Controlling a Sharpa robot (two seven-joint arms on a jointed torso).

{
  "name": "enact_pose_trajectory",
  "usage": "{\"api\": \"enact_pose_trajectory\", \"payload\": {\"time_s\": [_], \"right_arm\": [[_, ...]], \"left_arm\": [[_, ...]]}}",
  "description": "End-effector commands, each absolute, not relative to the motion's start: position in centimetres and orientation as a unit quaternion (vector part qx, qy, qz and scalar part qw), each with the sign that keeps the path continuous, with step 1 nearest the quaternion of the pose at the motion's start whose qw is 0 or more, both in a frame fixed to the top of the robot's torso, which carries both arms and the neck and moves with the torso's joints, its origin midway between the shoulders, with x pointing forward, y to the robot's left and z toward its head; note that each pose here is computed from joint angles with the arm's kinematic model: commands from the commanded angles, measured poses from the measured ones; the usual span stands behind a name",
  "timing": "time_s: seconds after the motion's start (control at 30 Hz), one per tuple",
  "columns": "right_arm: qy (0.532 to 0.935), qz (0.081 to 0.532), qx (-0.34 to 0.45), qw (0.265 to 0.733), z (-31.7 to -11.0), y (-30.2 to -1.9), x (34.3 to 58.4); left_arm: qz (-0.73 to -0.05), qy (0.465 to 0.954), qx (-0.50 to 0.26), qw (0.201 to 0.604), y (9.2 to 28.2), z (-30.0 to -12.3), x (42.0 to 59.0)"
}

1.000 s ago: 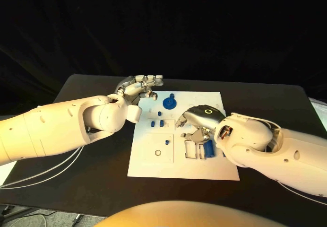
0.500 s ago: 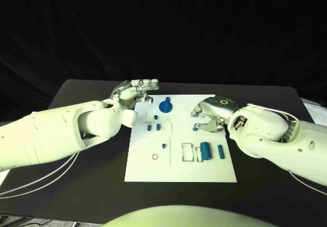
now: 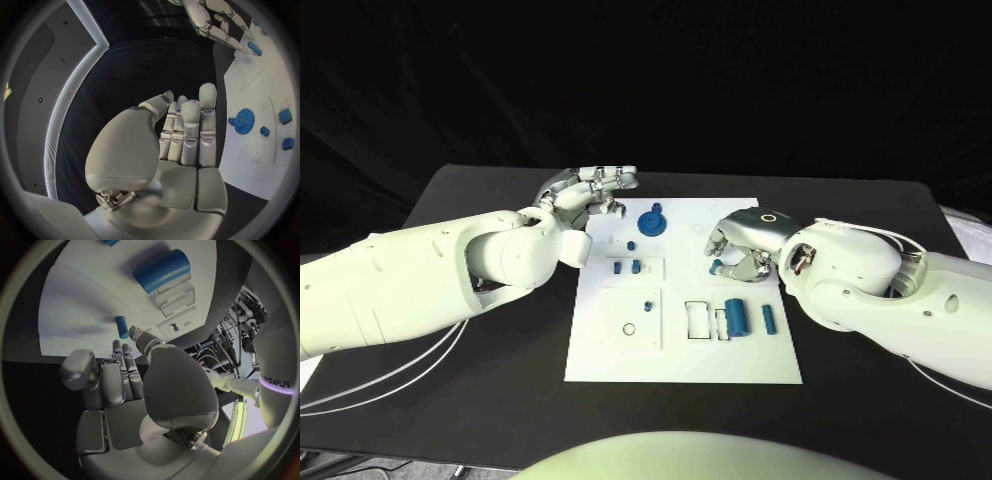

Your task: Assemble the parts on the task board

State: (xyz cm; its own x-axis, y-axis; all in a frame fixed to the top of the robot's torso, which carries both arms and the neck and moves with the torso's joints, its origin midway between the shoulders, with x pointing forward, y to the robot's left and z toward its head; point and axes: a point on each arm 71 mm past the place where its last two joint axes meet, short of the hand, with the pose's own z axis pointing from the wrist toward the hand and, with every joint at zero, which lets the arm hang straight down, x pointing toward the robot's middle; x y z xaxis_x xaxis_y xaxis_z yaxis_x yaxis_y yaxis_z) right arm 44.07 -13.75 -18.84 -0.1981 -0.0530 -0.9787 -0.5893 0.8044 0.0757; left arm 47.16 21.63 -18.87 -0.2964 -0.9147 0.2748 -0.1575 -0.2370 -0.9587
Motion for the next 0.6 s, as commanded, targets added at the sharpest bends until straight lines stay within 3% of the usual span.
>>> {"api": "enact_pose_trajectory", "payload": {"time_s": [0.03, 0.6], "right_arm": [[0.754, 0.214, -0.231, 0.576, -19.28, -13.76, 43.97], [0.753, 0.216, -0.229, 0.579, -19.7, -13.4, 44.7]], "left_arm": [[-0.612, 0.534, -0.497, 0.306, 21.33, -18.77, 47.08], [-0.612, 0.535, -0.497, 0.305, 21.28, -18.81, 47.14]]}}
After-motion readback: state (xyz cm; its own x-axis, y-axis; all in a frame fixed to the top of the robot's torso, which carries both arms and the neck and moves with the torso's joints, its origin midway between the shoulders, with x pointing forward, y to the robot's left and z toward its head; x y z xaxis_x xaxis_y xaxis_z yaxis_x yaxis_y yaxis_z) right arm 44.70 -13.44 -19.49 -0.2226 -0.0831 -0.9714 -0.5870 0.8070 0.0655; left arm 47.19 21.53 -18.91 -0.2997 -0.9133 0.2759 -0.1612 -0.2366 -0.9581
